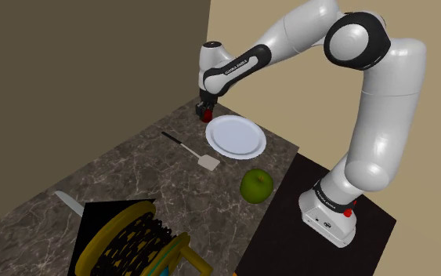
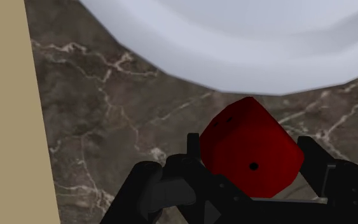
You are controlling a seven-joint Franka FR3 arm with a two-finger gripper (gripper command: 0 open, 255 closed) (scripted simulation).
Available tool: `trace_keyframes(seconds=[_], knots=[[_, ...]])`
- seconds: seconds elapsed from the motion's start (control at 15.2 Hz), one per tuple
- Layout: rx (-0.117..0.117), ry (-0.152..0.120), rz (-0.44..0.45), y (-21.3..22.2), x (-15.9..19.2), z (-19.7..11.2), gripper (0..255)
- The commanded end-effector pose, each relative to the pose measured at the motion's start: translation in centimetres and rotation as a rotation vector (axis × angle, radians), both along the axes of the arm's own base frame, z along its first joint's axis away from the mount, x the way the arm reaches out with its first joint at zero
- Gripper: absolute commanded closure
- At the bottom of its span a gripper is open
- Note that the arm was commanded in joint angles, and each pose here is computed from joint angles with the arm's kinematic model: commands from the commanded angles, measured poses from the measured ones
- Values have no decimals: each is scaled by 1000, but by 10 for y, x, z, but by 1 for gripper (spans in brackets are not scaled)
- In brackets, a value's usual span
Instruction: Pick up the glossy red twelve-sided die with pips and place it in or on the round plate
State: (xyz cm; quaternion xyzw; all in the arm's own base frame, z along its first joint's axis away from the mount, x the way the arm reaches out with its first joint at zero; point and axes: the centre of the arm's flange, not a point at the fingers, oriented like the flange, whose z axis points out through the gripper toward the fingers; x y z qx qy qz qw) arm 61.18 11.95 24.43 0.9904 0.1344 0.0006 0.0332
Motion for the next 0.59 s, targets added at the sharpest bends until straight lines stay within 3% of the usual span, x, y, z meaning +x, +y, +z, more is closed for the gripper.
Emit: trace_keyframes(seconds=[0.0,0.53], knots=[[1,2,1,1,0,-2,255],[1,2,1,1,0,9,255]])
